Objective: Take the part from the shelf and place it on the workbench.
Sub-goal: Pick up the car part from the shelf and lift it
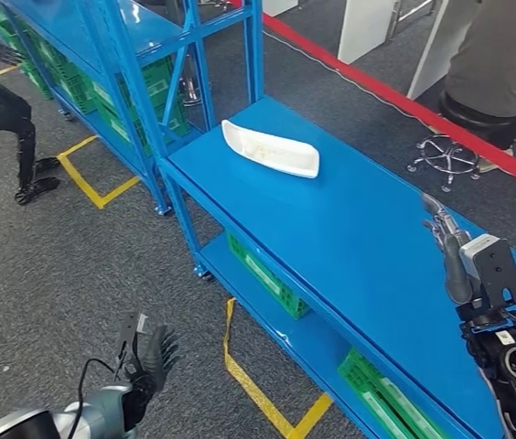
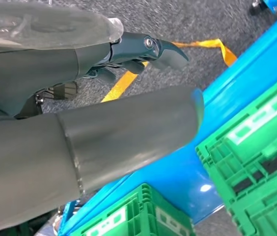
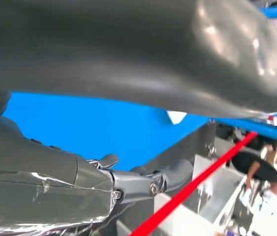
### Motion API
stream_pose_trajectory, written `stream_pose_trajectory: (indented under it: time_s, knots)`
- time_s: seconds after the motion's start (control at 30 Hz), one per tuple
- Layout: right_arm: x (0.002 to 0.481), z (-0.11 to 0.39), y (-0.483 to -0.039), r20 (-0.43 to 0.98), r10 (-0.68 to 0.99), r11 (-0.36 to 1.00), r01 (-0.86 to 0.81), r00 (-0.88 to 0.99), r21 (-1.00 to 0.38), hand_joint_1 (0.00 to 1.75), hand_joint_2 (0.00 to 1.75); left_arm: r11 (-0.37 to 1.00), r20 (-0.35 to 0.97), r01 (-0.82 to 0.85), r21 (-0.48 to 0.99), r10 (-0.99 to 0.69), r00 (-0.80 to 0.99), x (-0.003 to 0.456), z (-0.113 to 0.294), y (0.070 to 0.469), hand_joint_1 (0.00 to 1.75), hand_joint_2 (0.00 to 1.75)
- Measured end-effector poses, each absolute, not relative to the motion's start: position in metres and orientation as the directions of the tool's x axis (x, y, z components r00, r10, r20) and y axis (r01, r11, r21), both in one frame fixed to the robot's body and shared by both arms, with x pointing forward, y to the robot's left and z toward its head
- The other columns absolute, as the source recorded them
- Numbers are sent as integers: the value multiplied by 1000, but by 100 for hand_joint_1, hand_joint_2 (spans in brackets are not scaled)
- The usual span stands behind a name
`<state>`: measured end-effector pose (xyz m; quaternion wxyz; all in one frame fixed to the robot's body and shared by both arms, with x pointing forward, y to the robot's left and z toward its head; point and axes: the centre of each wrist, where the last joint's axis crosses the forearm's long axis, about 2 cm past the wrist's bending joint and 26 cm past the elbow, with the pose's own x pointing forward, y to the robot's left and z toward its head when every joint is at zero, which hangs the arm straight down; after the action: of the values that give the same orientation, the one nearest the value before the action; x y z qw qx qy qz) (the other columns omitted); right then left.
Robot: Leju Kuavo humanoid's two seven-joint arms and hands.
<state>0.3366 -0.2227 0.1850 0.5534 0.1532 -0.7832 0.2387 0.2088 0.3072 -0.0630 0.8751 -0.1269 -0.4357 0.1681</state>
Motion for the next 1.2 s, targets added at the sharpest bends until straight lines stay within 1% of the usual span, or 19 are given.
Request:
stream_pose_trajectory:
  time_s: [1.2]
  knots:
    - [338, 186, -221, 940, 41, 827, -516, -338, -222, 0, 0, 910, 716, -188, -370, 408, 566, 207, -64, 305, 0, 0]
